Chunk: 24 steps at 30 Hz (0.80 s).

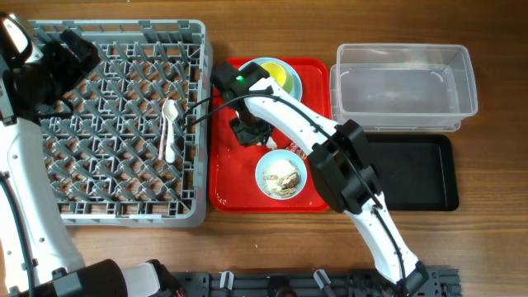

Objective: Sort waste into correct bins and load items into the dishwasher rack
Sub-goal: 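Carry the tissue right and drop it into the clear bin, then reach the right gripper back and grasp the red candy wrapper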

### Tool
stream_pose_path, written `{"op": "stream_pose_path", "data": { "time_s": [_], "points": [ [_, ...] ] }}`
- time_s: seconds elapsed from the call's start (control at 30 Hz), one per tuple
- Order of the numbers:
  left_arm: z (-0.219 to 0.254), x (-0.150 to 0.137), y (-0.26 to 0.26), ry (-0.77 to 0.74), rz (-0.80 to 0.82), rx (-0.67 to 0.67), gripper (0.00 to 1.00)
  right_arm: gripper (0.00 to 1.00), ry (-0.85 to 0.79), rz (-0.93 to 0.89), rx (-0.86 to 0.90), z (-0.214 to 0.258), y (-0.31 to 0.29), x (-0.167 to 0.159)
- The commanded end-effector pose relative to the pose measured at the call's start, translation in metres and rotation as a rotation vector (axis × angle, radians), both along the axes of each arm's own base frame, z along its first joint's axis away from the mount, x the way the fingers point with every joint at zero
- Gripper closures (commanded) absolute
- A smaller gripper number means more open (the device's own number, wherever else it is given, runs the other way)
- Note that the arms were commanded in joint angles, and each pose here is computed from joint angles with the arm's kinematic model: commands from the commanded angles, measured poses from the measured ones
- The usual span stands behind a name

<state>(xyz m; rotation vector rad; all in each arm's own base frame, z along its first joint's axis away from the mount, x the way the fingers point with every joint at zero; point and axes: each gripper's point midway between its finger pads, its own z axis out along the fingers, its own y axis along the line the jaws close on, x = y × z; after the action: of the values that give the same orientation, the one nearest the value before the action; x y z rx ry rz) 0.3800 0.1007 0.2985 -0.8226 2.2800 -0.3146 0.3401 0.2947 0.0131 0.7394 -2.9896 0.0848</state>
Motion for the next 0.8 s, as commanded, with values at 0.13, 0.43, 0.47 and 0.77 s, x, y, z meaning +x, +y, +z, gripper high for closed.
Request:
{"op": "stream_pose_path", "data": {
  "time_s": [0.13, 0.43, 0.47, 0.77],
  "points": [
    [0.004, 0.001, 0.001, -0.014, 0.003, -0.005, 0.0, 0.96, -0.263, 0.026, 0.217, 0.151, 0.008, 0.013],
    [0.004, 0.001, 0.001, -0.013, 0.003, -0.005, 0.0, 0.96, -0.387, -0.433, -0.014, 0.198, -0.201, 0.071],
    [0.004, 0.001, 0.001, -0.013, 0.003, -0.005, 0.0, 0.96, -0.369, -0.466, -0.033, 0.191, -0.222, 0.074],
    [0.004, 0.001, 0.001, -0.013, 0.003, -0.005, 0.0, 0.0, -0.191, -0.529, 0.097, 0.142, -0.292, 0.072]
  ]
}}
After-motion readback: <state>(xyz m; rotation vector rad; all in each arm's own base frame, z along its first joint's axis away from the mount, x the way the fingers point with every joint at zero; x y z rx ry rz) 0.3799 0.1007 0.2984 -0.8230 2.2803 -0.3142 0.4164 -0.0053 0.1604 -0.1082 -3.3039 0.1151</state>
